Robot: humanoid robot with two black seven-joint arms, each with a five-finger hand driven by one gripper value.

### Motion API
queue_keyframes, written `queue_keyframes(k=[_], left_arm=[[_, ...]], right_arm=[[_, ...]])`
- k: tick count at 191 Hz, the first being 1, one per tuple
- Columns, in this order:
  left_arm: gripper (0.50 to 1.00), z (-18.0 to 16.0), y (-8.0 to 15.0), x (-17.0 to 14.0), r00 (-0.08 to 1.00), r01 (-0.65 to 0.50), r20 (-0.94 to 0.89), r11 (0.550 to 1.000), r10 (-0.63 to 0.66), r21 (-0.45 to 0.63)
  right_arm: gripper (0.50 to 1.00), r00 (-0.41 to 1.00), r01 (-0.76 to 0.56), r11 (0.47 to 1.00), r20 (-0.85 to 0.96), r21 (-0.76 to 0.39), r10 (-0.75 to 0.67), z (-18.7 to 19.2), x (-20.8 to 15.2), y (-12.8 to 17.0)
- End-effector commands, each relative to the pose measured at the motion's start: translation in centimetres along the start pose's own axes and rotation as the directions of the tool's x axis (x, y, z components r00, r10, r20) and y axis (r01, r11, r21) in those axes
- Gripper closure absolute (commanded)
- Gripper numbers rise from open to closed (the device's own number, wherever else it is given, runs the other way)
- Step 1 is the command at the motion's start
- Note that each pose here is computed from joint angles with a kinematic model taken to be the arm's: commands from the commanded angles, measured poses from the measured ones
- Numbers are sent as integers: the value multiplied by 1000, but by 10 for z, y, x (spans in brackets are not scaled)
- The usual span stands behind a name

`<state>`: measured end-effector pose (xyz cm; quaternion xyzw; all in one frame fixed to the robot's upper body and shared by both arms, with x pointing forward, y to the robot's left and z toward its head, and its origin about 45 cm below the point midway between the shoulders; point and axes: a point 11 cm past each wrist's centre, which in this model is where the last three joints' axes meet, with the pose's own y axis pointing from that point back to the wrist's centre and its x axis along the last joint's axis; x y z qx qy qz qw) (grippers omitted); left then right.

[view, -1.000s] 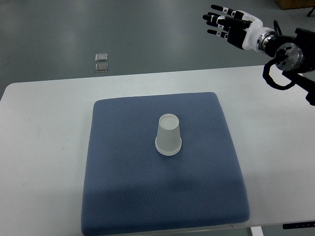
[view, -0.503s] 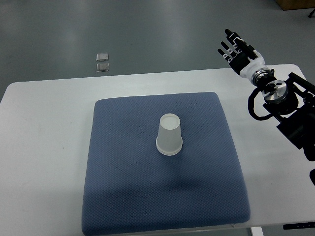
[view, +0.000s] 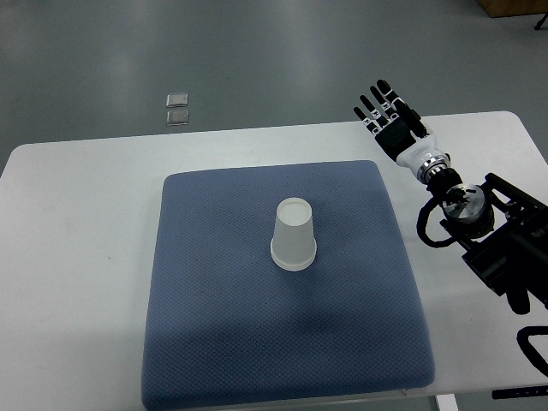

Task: Stack paper cups

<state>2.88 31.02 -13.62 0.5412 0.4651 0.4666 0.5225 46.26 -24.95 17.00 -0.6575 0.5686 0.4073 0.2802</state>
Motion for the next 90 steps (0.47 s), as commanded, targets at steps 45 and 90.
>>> queue_keyframes(k=[45,90], left_arm=[[500,0,0,-1,1000,3,3,1000,-3,0],[500,0,0,0,1000,1,2,1000,-1,0]], right_arm=[[579,998,-53,999,15,-10,53,18,17,1],[576,998,-53,999,18,-9,53,19,16,1]])
